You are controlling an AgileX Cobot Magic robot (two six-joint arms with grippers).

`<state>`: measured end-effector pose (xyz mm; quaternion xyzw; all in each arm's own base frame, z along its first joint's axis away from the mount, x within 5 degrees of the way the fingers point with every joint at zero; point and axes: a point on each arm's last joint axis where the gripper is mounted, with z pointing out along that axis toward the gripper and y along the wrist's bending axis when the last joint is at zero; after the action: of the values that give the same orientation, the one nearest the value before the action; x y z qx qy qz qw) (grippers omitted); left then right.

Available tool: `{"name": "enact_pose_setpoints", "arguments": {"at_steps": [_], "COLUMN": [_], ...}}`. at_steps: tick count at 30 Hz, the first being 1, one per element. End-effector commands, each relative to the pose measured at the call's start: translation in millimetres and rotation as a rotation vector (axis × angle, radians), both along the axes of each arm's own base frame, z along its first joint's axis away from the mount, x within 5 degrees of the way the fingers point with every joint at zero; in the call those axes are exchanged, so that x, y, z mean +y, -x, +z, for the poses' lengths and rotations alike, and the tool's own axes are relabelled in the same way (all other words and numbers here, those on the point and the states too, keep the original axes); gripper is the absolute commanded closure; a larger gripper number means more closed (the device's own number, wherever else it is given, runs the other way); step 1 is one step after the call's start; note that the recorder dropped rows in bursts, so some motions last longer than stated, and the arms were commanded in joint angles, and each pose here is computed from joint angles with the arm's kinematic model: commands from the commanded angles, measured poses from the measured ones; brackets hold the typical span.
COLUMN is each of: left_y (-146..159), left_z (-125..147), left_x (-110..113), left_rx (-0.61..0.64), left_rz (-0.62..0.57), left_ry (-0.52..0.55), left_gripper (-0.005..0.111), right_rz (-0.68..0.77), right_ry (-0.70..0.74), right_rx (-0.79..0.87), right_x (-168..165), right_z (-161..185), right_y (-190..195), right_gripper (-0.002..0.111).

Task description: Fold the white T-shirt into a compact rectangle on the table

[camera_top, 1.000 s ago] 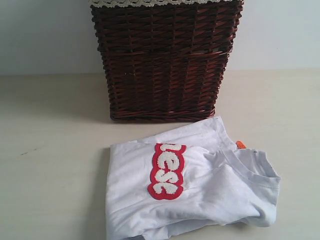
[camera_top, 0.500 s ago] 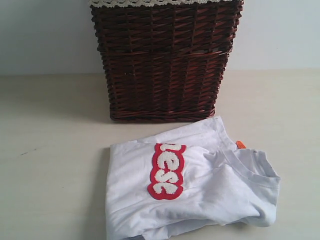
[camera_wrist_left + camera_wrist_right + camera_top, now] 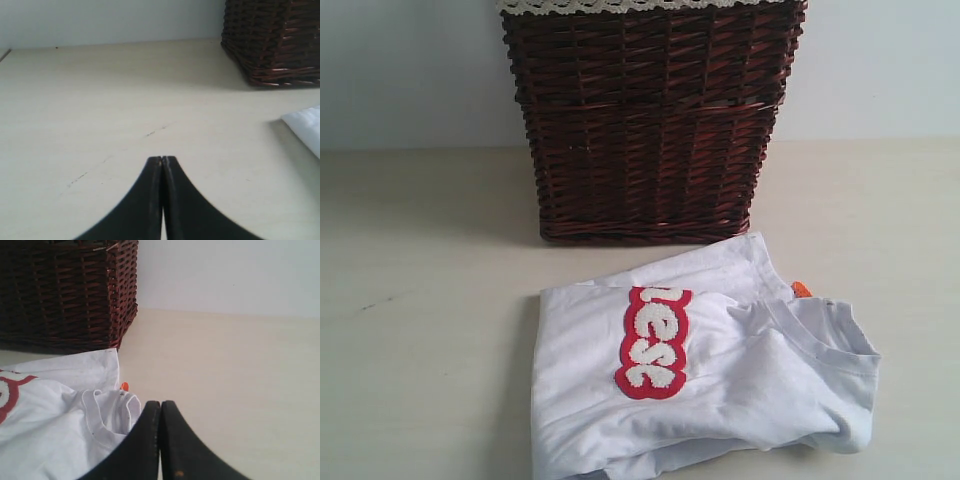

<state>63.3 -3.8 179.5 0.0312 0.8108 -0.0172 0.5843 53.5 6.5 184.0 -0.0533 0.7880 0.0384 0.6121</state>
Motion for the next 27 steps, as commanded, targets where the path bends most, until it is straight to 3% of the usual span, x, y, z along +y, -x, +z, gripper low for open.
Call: {"name": "enact_pose_setpoints", "arguments": {"at_steps": [1,6,10,27], "left_y": [0.0,0.0,0.0,0.0], "left_z": [1.6,1.6,1.6,1.6], "left_x": [0.2,0.2,0.2,0.2], "left_rx": [-0.009,-0.009,-0.009,-0.009], "left_rz": [0.003,0.003,0.003,0.003], "left_ry": [0.001,0.001,0.001,0.001], "left_gripper": [0.107,0.107,0.107,0.107], "right_rz": [-0.057,-0.159,-0.144,-0.142], "right_ry": [0.008,0.037,0.11,0.054], "right_rx": [0.002,0.003,0.018,0.002], "right_x": [-3.3,-9.2,-9.4,-7.9], "right_z": [-1.5,-1.7,-3.2,-1.7], "right_y": [0.0,0.0,0.5,0.0], "right_gripper": [0.108,0.108,0.108,0.108]}}
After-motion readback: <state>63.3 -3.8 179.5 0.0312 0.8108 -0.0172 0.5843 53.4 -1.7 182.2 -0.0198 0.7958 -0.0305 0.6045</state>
